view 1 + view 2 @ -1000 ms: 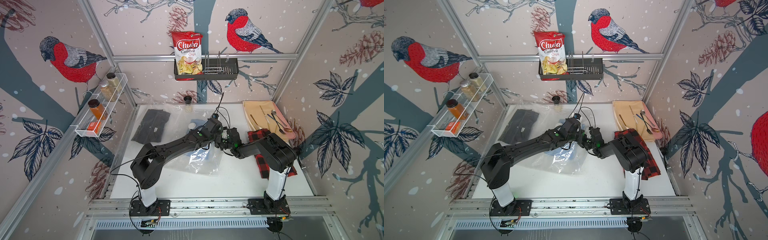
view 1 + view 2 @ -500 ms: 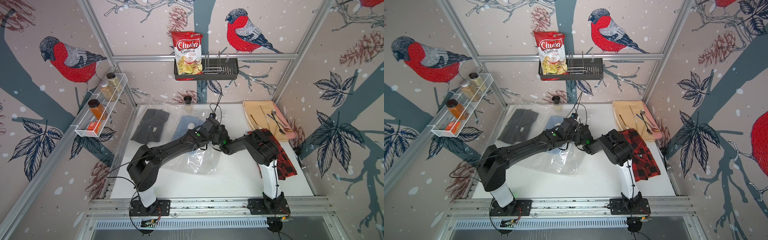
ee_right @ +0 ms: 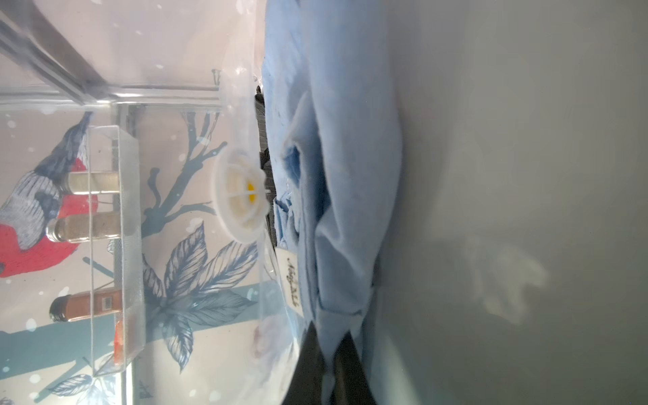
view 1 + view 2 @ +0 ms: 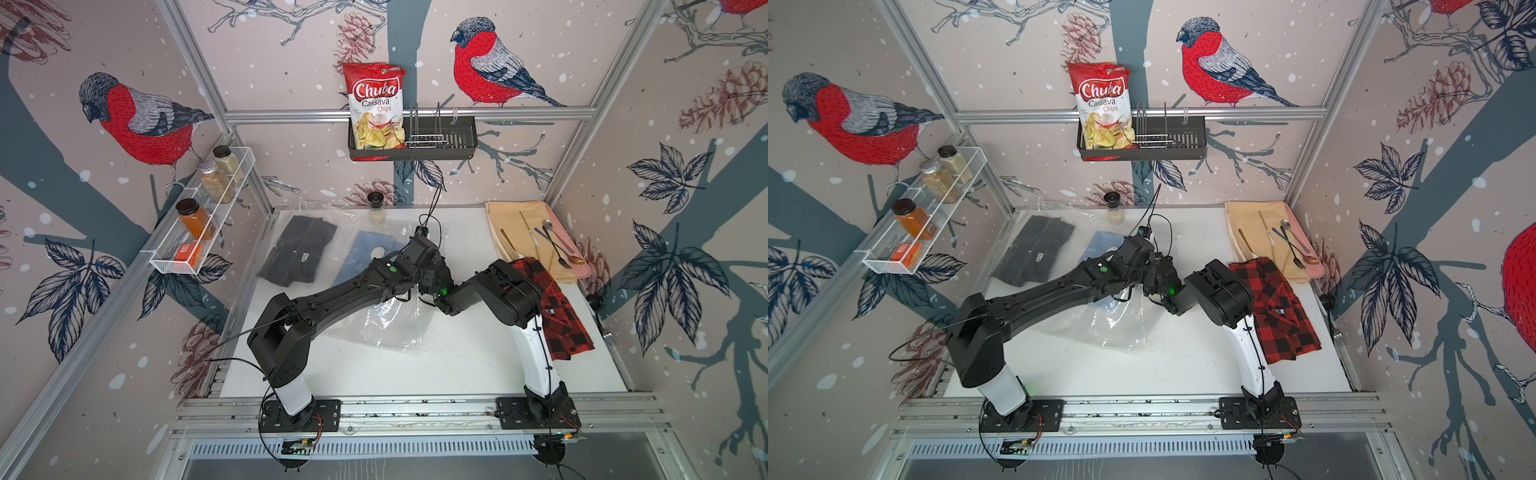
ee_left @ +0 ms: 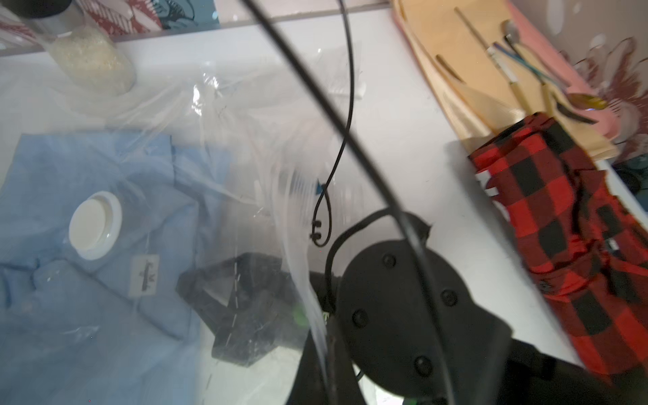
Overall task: Place the folded shirt into the vacuum bag
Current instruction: Place the shirt in the vacuum bag.
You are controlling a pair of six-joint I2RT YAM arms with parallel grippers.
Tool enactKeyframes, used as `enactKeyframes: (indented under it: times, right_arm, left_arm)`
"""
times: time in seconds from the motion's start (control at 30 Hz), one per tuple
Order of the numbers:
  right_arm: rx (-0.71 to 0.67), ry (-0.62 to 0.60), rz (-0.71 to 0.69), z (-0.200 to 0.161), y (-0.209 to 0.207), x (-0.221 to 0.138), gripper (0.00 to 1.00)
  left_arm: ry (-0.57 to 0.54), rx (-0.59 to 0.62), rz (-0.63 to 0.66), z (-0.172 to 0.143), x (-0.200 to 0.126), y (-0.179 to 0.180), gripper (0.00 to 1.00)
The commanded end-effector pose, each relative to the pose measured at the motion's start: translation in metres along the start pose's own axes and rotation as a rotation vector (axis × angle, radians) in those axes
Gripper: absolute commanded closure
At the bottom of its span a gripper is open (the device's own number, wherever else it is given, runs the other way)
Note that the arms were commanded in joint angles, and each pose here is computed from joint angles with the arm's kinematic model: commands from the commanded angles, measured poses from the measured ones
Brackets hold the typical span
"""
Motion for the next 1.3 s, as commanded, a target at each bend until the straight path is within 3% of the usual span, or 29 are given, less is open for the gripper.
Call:
enactKeyframes:
  times: [0.0,0.13,0.6,0.9,1.03,1.13,1.27]
  right_arm:
    - [-0.013,-0.034,0.074,0.002,0.014,-0.011,1.0]
    - [-0.033,-0.025,0.063,-0.003,0.018,-0.007,1.0]
    - [-0.041,0.037,0.049,-0.001,0.027,0.061,1.0]
    - [-0.057,0.083,0.054,0.0,0.025,0.073,1.0]
    - [-0.083,0.086,0.048,-0.001,0.028,0.062,0.85]
    - [-0.136,0.067,0.012,0.001,0.036,0.039,0.7]
    - [-0.197,0.062,-0.02,0.001,0.044,0.008,0.57]
  left_arm:
    - [-0.126,-0.005,-0.026,0.019,-0.01,-0.006,1.0]
    - [-0.148,0.001,-0.034,0.026,-0.014,-0.008,1.0]
    - [-0.105,-0.009,-0.091,0.021,-0.009,-0.013,1.0]
    - [-0.102,-0.009,-0.082,0.018,-0.007,-0.012,1.0]
    - [-0.099,-0.009,-0.062,0.015,-0.005,-0.009,1.0]
    - [-0.108,-0.01,-0.021,0.012,-0.004,-0.004,1.0]
    - [-0.123,-0.019,0.018,0.01,-0.001,0.004,1.0]
Point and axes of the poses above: each gripper's point midway between its finger pads, its own x axis out along the fingers, its own y axis along the line the jaws close on, z = x × y, the point moved 10 cm from there along -x, back along the fingers, and after that the axes turned 3 degrees about -x, right-handed, at the moved point
